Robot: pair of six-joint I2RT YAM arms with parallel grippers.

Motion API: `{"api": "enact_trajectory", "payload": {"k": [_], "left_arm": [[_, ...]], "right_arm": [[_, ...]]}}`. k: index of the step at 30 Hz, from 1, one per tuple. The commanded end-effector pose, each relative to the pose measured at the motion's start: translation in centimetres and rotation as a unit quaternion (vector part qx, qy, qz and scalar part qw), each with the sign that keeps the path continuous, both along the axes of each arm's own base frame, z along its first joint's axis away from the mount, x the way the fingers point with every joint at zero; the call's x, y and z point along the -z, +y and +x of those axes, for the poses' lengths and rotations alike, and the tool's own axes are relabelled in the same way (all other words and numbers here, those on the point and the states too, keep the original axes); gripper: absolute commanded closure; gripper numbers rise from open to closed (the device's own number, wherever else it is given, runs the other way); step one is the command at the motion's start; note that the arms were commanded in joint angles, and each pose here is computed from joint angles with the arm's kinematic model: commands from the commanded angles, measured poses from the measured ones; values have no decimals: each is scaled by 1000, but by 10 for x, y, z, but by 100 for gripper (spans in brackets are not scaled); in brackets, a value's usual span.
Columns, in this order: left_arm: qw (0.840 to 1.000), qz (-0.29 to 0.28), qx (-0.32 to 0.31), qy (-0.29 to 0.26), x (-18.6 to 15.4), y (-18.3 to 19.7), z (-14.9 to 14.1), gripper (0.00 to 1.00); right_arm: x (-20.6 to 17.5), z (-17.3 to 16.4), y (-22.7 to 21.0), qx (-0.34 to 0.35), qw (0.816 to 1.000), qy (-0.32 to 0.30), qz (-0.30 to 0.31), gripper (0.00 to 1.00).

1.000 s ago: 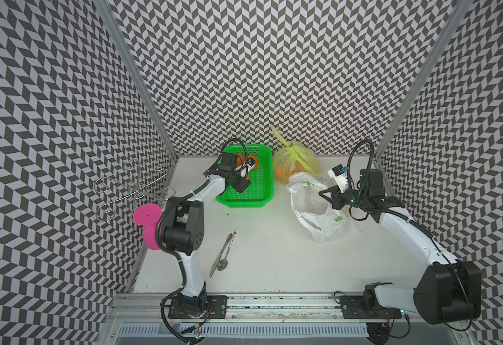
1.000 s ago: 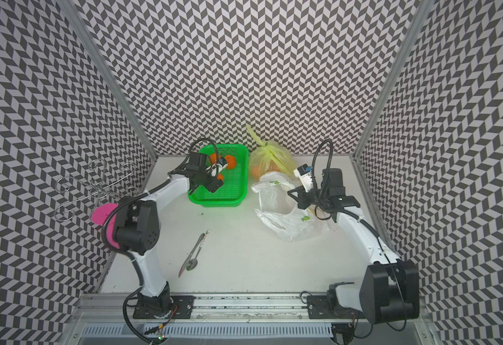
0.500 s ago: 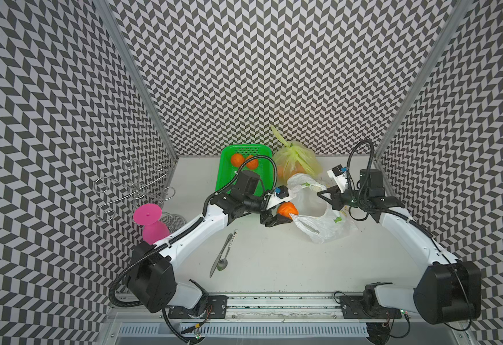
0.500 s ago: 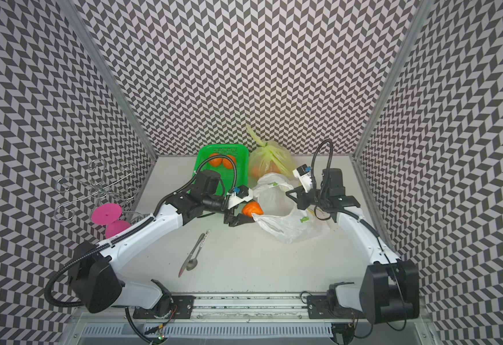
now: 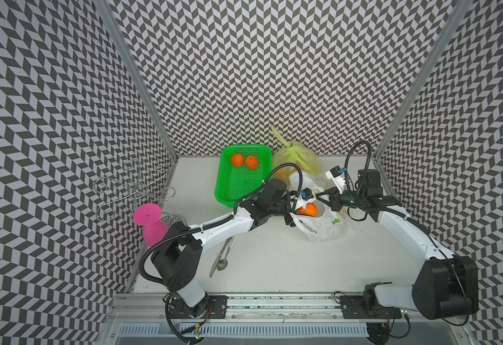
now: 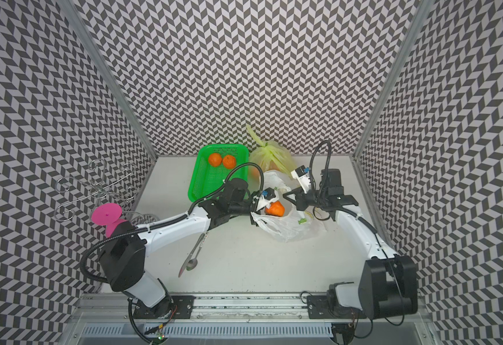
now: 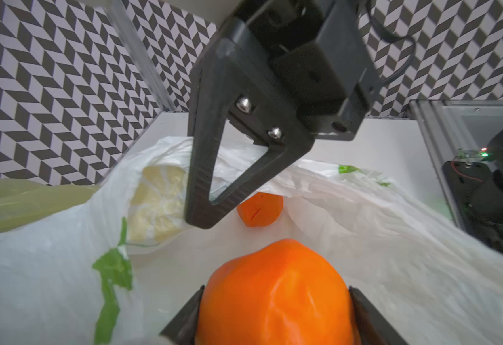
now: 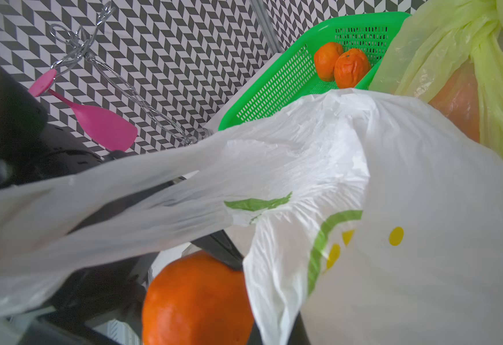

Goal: Place the oranges into plastic bags & tie knots
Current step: Place the orange in the plastic bag, then pick up the orange from the basket.

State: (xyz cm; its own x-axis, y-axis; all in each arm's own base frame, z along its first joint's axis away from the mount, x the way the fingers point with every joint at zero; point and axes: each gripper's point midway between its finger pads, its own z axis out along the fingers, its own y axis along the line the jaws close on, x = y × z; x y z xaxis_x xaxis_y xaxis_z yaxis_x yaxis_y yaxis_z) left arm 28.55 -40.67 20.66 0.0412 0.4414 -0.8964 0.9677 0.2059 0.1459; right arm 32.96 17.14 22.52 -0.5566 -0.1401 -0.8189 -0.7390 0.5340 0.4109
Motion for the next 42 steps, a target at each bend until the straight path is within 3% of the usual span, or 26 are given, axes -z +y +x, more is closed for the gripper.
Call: {"api": "enact_trajectory", "payload": {"k": [1, 8, 17, 25, 29, 32, 34, 37, 39, 42], "left_arm": [[997, 2, -55, -45, 6, 2, 29, 35], [997, 11, -49, -60, 4, 11, 22, 21], [996, 25, -40, -72, -9, 22, 12, 14], [997, 35, 4, -64, -33, 49, -15, 17], [996, 38, 77, -33, -38, 80, -45, 17], [996, 33, 85, -23, -47, 109, -49, 17], [998, 24, 55, -23, -53, 134, -32, 17], [998, 15, -51, -32, -57, 173, 20, 17], [989, 18, -141, -31, -54, 199, 65, 16], [961, 40, -272, -33, -38, 235, 137, 16]], "right_arm": [[-7, 2, 0, -3, 1000, -15, 7, 100], [-6, 9, -5, 16, 1000, -23, -10, 100], [-4, 12, -8, 27, 999, -30, -24, 100], [-4, 19, -17, 54, 997, -41, -45, 100], [-1, 21, -18, 60, 996, -39, -50, 100], [1, 23, -19, 62, 996, -37, -53, 100], [1, 24, -19, 63, 996, -36, -55, 100], [-2, 23, -19, 62, 996, -39, -55, 100], [-3, 23, -19, 63, 996, -42, -55, 100], [-4, 21, -19, 61, 996, -45, -53, 100]]}}
